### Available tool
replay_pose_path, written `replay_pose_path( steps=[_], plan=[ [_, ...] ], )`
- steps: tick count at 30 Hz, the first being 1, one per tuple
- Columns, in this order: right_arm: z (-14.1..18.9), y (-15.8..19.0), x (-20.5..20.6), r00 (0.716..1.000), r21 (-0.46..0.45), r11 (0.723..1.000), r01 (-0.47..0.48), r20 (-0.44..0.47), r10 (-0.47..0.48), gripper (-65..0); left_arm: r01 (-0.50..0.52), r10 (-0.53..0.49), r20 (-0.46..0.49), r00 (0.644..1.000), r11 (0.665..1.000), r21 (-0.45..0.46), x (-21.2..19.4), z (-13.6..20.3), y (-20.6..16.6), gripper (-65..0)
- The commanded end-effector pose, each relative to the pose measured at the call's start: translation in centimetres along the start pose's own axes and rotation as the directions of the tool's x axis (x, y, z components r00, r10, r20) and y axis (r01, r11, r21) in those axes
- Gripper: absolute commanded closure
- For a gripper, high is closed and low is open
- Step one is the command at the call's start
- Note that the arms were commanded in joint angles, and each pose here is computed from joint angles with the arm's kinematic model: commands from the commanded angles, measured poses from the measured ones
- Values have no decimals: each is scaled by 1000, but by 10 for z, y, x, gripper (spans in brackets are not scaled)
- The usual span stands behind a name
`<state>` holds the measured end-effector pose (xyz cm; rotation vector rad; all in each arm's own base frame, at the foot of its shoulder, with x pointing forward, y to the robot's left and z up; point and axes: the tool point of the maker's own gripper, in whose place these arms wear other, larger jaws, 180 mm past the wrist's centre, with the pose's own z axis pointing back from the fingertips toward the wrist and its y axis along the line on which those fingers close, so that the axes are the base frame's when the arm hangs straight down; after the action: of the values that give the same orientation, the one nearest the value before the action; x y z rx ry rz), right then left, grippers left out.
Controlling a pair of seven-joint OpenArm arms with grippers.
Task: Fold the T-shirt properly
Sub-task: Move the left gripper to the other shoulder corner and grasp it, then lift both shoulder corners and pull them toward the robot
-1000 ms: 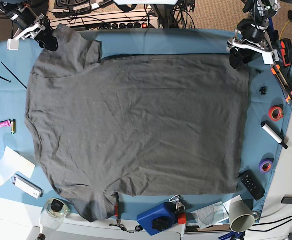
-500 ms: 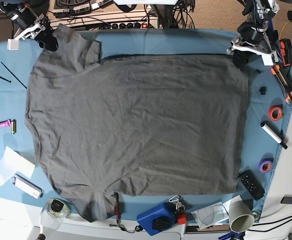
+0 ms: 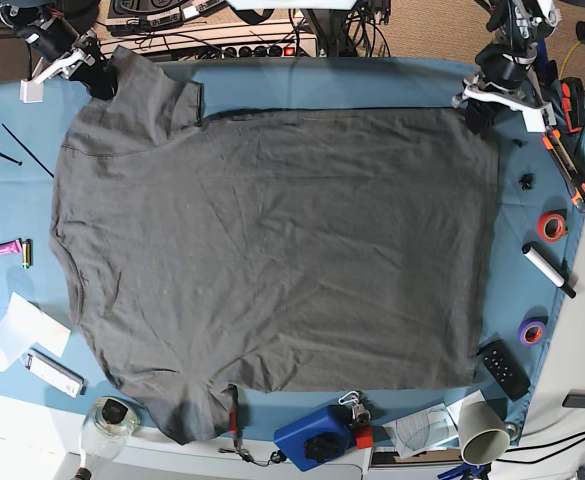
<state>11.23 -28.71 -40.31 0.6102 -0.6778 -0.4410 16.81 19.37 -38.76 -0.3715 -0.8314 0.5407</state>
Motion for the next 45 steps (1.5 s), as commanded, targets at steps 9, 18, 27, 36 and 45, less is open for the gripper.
replay_pose_path(
  steps=[9,18,27,36,45],
  plan=[
    [19,-7,-4,999,-19,999,31,-36,-32,0,56,-57,53,997,998,17,19,27,0,0],
    [25,-14,-8,998,-52,998,28,-51,-30,0,92,-90,47,995,995,-41,17,28,-11,0],
    [25,-14,-8,998,-50,998,28,-53,-31,0,84,-82,36,996,995,-46,15,28,-11,0],
    [25,-14,-10,998,-51,998,28,-59,-31,0,175,-172,173,970,984,-2,41,29,-9,-294],
    [25,-14,-10,997,-53,998,27,-65,-30,0,171,-181,96,979,979,107,45,12,16,-295]
  ],
)
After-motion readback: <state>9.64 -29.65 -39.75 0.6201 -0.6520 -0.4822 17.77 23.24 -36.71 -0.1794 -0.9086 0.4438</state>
